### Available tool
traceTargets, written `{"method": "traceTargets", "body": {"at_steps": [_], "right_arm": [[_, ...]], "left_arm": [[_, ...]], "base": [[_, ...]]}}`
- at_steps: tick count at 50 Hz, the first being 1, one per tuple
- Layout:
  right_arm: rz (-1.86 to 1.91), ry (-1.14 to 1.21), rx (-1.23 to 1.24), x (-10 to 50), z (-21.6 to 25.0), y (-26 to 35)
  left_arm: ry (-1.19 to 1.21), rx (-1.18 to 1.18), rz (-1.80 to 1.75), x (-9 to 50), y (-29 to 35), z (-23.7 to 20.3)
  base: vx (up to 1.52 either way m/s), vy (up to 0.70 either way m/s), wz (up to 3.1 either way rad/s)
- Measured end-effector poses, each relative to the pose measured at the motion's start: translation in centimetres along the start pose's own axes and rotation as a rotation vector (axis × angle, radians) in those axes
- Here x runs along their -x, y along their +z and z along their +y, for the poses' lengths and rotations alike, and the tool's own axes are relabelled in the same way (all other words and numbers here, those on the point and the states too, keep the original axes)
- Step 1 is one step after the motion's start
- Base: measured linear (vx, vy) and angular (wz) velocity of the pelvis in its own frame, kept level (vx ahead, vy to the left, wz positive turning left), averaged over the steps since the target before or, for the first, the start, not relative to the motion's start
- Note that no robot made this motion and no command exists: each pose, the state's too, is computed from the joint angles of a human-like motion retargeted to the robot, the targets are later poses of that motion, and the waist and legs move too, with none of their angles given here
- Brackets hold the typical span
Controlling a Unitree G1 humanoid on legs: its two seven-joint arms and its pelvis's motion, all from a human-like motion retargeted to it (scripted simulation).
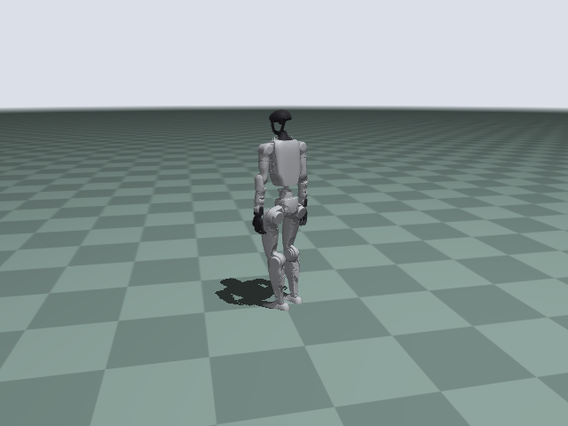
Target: In place motions
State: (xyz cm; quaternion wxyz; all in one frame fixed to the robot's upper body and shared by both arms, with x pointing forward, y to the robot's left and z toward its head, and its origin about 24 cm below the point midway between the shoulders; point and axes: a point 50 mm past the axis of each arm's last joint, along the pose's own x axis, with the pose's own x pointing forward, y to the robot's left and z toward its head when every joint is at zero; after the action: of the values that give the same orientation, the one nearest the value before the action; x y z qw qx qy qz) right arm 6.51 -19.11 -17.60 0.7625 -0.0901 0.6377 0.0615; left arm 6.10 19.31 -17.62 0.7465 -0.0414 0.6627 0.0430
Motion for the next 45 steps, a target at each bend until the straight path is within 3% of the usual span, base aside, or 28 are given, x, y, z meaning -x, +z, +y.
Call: {"method": "traceTargets", "body": {"at_steps": [12,23,30,37,45], "right_arm": [[0.124,0.117,-0.098,0.3,2.7,-4.1],[0.036,0.085,0.007,0.0,1.9,-1.8],[0.023,0.069,0.051,0.0,0.9,-1.1],[0.140,0.067,0.018,0.4,0.6,-4.1],[0.159,0.062,-0.013,0.5,1.4,-5.1]], "left_arm": [[0.031,-0.353,0.037,-0.1,-0.9,-0.4],[-0.006,-0.288,0.221,0.3,-6.6,-1.1],[-0.026,-0.238,0.120,-0.1,-4.1,-1.4],[-0.053,-0.360,-0.023,-0.2,0.2,-2.3],[-0.034,-0.460,-0.057,-0.1,0.0,-1.5]], "base": [[0.14,-0.23,0.99],[0.04,-0.04,0.52],[-0.02,-0.05,0.32],[0.03,-0.01,1.65],[0.20,0.07,1.81]]}}
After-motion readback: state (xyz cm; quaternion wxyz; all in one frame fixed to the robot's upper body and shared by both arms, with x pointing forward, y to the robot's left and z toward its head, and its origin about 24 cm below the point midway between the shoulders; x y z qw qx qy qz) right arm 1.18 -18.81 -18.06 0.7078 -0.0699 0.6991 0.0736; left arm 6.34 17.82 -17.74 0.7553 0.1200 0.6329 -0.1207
